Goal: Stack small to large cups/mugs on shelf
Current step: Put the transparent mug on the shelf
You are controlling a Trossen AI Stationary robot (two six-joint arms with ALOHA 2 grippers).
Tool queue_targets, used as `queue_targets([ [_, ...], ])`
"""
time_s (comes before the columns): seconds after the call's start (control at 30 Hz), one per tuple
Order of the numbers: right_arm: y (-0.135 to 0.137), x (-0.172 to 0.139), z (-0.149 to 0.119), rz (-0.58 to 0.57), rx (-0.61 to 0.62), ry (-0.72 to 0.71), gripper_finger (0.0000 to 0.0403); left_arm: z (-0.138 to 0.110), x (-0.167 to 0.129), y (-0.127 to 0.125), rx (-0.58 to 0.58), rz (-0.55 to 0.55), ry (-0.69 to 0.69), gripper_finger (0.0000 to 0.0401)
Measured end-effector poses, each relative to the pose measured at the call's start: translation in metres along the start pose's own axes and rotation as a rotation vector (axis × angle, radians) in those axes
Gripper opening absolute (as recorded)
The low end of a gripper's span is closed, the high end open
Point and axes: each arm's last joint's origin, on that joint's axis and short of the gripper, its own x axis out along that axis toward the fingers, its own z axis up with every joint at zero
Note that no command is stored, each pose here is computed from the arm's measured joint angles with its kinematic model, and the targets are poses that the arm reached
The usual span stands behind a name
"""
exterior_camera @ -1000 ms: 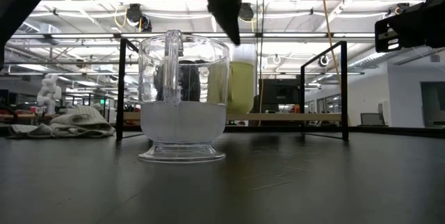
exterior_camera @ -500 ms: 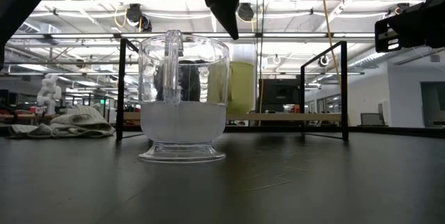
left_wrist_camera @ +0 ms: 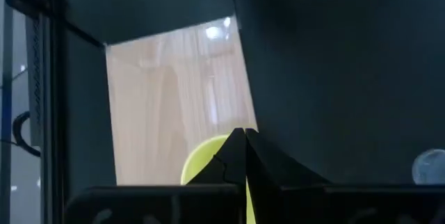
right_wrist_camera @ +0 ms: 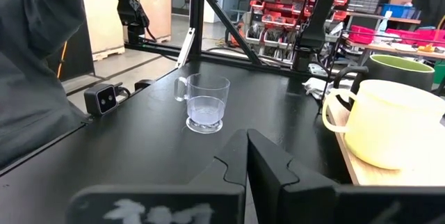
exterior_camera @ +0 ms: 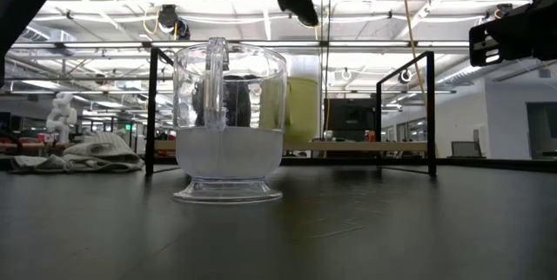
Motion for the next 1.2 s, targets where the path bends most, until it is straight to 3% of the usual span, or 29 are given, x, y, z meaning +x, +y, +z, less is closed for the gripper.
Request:
queue_targets([
  [0.6, 0.001, 0.001, -0.002, 0.006, 0.013, 0.026, 0.0000, -0.005, -0.103, -0.011, 0.019, 0.067, -0.221, 0.0000],
  [1.0, 0.001, 0.001, -0.002, 0.006, 0.013, 0.019, 0.0000, -0.032, -0.158, -0.019, -0.058, 0.195, -0.194, 0.0000],
  [1.2, 0.001, 0.001, -0.002, 0.006, 0.012, 0.019, 0.0000, -0.066, -0.167, -0.028, -0.126, 0.216, -0.128, 0.0000],
])
